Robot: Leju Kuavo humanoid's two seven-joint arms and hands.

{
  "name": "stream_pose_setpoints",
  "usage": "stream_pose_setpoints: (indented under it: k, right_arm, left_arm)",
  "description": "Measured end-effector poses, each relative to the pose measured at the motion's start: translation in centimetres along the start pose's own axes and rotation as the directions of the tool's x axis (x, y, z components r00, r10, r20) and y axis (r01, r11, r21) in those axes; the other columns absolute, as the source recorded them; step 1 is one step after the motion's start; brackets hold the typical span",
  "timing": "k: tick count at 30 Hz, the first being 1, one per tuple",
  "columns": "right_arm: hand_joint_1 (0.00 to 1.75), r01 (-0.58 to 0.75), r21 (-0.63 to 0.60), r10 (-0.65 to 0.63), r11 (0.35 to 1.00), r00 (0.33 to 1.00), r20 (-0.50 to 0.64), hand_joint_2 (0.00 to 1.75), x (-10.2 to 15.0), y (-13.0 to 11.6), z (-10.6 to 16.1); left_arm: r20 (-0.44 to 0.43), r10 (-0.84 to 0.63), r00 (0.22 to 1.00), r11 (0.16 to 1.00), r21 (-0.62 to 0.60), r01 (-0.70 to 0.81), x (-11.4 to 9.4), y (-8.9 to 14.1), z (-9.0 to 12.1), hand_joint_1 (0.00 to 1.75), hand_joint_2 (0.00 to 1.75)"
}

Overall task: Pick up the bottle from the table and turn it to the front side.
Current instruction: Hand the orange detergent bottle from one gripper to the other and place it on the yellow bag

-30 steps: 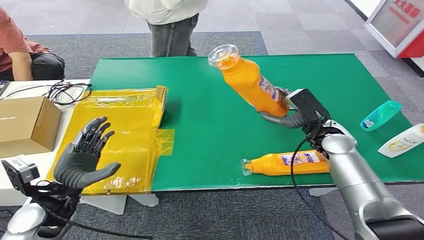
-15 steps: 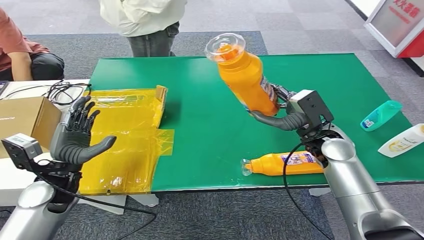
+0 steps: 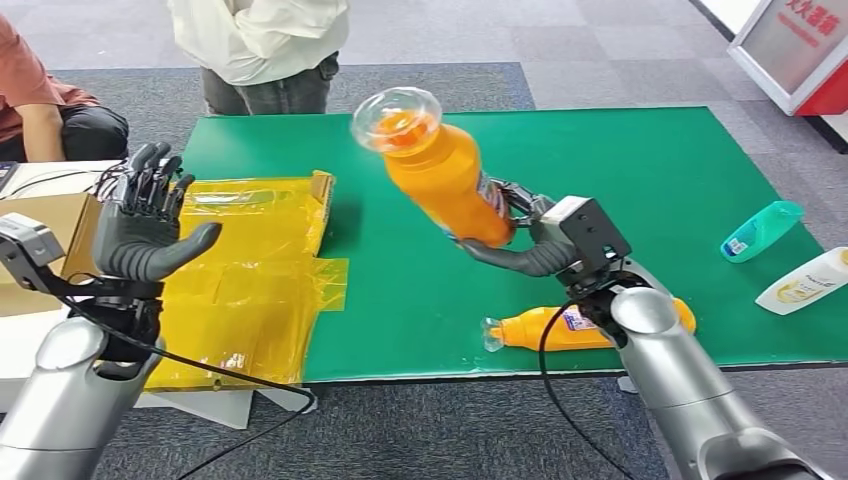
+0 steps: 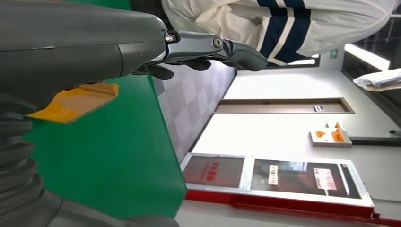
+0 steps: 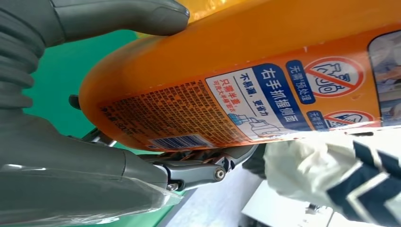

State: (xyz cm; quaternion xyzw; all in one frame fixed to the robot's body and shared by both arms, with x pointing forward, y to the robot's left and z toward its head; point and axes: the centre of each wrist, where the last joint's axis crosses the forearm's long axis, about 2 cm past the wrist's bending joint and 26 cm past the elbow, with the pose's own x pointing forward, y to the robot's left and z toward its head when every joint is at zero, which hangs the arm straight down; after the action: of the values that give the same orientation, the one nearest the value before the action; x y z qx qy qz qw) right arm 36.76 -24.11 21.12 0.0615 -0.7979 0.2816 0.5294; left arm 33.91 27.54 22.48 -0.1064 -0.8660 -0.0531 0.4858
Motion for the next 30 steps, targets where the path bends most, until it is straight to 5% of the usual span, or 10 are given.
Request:
stream_pose_setpoints:
  k: [12, 21, 30]
  right_arm:
    - [1.75, -0.029, 0.059, 0.028, 0.998, 0.999, 0.016, 1.75, 0.5, 4.7, -2.9]
    - [1.75, -0.059, 0.059, 0.060, 0.997, 0.998, -0.007, 1.75, 0.2, 4.9, -4.4]
    - [1.75, -0.076, 0.054, 0.078, 0.996, 0.996, -0.033, 1.75, -0.9, 4.7, -4.4]
  left_arm:
    - [-0.018, 0.131, 0.991, 0.978, -0.161, -0.133, 1.3, -5.9, -5.0, 0.00, 1.75]
    - [-0.077, 0.250, 0.965, 0.921, -0.289, -0.261, 1.7, -10.1, -5.4, 0.00, 1.75]
    - [-0.114, 0.263, 0.958, 0.899, -0.331, -0.286, 1.6, -11.1, -5.5, 0.00, 1.75]
